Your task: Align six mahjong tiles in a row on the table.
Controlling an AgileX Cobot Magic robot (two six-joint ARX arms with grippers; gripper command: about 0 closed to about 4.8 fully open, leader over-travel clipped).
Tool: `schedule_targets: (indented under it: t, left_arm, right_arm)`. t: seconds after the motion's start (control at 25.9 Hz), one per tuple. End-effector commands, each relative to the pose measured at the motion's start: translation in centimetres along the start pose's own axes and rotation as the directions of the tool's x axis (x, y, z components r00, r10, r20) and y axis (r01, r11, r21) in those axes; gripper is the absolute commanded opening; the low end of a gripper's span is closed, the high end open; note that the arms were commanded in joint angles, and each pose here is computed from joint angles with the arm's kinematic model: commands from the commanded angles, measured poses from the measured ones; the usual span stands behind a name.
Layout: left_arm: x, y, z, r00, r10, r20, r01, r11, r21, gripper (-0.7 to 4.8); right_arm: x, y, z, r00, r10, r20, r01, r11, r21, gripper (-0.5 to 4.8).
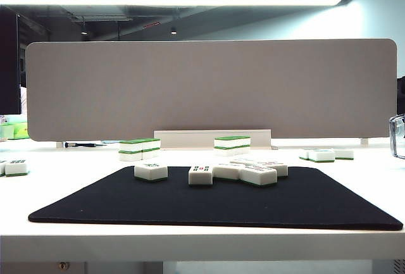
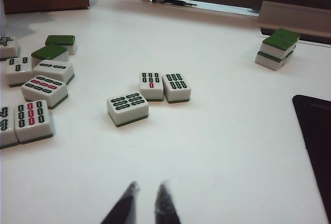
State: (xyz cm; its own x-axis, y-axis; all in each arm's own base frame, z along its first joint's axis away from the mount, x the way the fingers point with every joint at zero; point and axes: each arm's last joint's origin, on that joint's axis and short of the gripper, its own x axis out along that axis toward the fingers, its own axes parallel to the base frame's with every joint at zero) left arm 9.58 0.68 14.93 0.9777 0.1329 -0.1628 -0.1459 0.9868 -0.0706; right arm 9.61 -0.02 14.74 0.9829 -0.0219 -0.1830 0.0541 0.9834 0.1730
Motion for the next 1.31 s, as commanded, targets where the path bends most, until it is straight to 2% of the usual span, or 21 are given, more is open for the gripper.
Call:
schedule_targets:
  t: [0.04,0.42,0.58,0.77,1.08,1.31]
  left_arm:
    - [0.0,0.0,-0.1,1.000,-0.003,-0.013,0.003,1.000,0.003,0.48]
    - [0.0,0.0,-0.1,1.000,-0.003,-0.014,0.003,1.000,0.005,0.48]
    - [0.0,0.0,-0.1,1.000,-0.003,-0.014,0.003,1.000,0.005,0.48]
    - [0.0,0.0,-0.1,1.000,-0.004,-0.014,0.005,1.000,0.005,0.48]
    - [0.0,0.0,-0.1,1.000,-0.007,-0.015,0.007,1.000,0.005,0.48]
    - [0.0,0.0,-0.1,1.000,-0.007,-0.015,0.007,1.000,0.005,0.48]
  right_arm:
    - [0.0,0.0,0.0,1.000,-0.004,0.010,0.004,1.000,-0.003,-0.01]
    - [0.0,0.0,0.1,1.000,-0.004,0.010,0.004,1.000,-0.003,-0.01]
    - [-0.3,0.1,0.9,0.999,0.003,0.051,-0.003,1.000,-0.002,-0.01]
    - [-1.4,0.5,3.4,0.994,-0.008,0.110,0.008,1.000,0.001,-0.01]
    - [-4.6,1.2,7.8,0.991,-0.003,0.133,0.003,1.000,0.003,-0.01]
    - [-8.1,1.9,10.9,0.990,0.061,0.127,-0.061,0.998,-0.006,-0.01]
